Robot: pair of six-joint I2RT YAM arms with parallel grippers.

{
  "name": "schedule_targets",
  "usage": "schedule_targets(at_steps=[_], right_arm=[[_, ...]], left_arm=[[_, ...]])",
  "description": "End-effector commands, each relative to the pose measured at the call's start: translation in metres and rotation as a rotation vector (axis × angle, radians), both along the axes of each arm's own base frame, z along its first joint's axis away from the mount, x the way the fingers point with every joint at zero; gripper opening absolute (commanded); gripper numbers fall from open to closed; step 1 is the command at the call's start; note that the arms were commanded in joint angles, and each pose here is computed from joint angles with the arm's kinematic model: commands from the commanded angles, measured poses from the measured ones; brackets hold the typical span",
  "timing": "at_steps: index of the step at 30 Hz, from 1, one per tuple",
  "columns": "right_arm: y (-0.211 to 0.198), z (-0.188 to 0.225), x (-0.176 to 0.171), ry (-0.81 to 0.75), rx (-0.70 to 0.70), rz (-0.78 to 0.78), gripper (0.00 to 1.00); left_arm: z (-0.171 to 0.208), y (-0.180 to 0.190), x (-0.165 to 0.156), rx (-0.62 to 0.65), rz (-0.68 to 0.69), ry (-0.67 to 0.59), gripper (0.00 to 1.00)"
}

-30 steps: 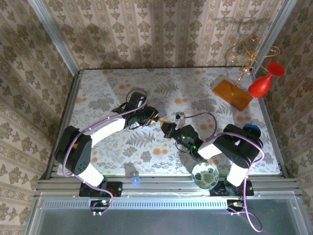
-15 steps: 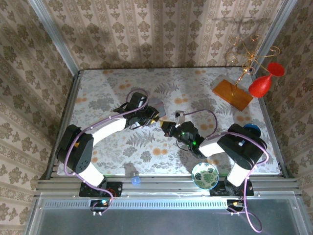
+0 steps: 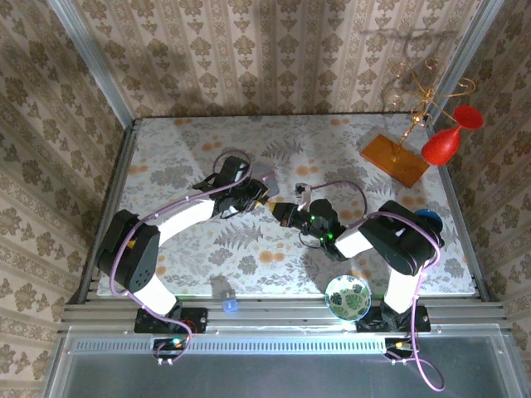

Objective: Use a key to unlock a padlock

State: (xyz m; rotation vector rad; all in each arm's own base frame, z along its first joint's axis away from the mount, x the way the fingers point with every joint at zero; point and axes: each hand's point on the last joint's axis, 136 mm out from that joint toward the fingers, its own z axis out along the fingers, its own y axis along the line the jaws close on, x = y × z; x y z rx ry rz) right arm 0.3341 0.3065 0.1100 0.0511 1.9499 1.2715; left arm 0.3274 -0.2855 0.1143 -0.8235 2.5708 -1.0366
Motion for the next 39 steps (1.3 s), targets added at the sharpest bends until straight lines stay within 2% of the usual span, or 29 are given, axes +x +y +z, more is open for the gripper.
schedule_targets(at_steps=[1, 7, 13, 20, 27, 32, 39], right_arm=[[0.027, 0.053, -0.002, -0.124, 0.066, 0.119, 0.00], [0.016, 0.056, 0.003, -0.109, -0.005, 0.090, 0.00], [0.006, 0.056, 0.013, -0.066, -0.018, 0.066, 0.00], [0.017, 0.063, 0.017, -0.073, 0.000, 0.115, 0.00], [0.027, 0.088, 0.020, -0.089, 0.068, 0.234, 0.00], [0.033, 0.089, 0.025, -0.064, 0.067, 0.277, 0.00], [0.038, 0.101, 0.028, -0.106, 0.092, 0.321, 0.00]], left_arm=[[0.015, -0.047, -0.035, -0.137, -0.206, 0.049, 0.00], [0.015, -0.042, -0.039, -0.120, -0.223, 0.050, 0.00], [0.019, -0.043, -0.040, -0.123, -0.241, 0.043, 0.00], [0.019, -0.046, -0.043, -0.122, -0.261, 0.045, 0.00], [0.015, -0.049, -0.049, -0.131, -0.292, 0.062, 0.00], [0.016, -0.054, -0.049, -0.141, -0.315, 0.059, 0.00], [0.017, -0.057, -0.051, -0.148, -0.329, 0.056, 0.00]])
